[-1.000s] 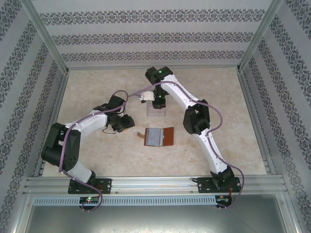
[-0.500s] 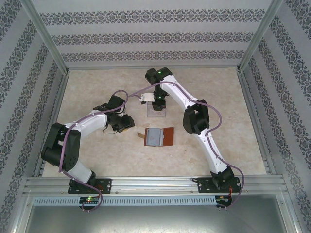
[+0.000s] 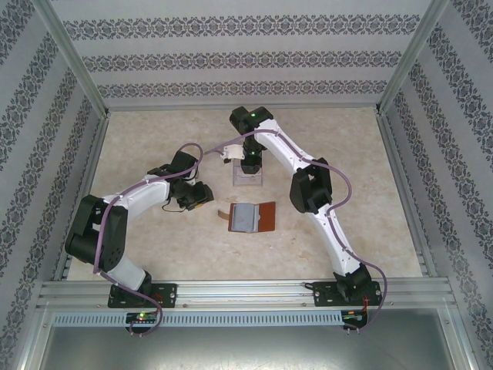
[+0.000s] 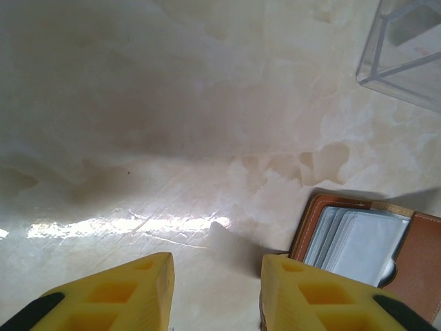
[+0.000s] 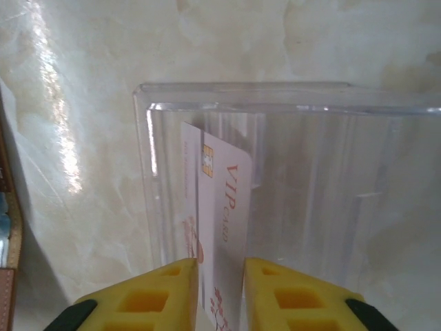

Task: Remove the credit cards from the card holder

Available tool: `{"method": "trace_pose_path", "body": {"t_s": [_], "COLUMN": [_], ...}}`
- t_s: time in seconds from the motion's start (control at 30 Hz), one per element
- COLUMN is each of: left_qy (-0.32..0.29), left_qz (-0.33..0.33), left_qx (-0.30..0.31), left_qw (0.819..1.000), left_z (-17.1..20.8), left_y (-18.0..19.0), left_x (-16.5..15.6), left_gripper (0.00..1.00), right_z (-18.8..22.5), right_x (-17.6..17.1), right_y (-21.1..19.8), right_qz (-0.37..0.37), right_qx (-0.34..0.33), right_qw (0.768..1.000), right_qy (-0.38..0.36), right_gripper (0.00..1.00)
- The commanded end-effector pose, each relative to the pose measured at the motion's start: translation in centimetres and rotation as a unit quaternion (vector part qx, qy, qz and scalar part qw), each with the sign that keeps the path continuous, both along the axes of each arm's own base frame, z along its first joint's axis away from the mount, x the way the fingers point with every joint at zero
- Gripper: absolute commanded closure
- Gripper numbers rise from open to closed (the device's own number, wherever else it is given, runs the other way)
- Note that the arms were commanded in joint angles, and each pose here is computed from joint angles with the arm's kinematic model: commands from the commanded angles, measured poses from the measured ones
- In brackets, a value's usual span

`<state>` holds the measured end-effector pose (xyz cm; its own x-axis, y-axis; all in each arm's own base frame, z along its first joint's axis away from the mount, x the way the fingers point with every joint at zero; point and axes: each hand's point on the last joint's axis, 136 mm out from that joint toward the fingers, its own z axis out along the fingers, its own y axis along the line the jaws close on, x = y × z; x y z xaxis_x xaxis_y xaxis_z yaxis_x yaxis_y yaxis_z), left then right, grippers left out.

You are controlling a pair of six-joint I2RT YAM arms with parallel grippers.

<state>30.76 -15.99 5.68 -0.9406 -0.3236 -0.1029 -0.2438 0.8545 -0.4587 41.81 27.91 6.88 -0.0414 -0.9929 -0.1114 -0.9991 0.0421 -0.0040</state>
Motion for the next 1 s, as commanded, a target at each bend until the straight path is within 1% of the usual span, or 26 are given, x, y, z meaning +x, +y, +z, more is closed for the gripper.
{"method": "trace_pose_path", "body": {"t_s": [0.0,0.2,0.43,0.7,0.97], "left_qy": [-0.01,-0.009,-0.009,-0.009,-0.009], "left_qz": [0.001,0.003,0.002,0.004,0.004], "left_qx": [0.0,-0.002,0.0,-0.002,0.0], "left_qw": [1.0,1.0,1.0,1.0,1.0], "left_z": [0.9,0.9,0.8,0.8,0.8], "left_y": [0.3,0.3,0.3,0.3,0.3], "left_x": [0.4,0.5,0.4,0.4,0.4], "left_gripper": [0.62,0.62,0.62,0.62,0.62], "right_z": [3.5,3.8,2.5,0.4,-0.6], "right_x": [1.6,2.3,3.5,2.4,2.1], "right_y": [-0.5,-0.3,-0.2,0.2,0.2], "right_qz": [-0.004,-0.001,-0.006,-0.002,-0.003], "right_qx": [0.01,0.017,0.006,0.006,0.001], "right_qw": [0.999,0.997,0.996,0.999,0.999], "right_qy": [-0.053,-0.069,-0.085,-0.053,-0.046], "right_gripper": [0.73,0.69,0.66,0.65,0.64]}}
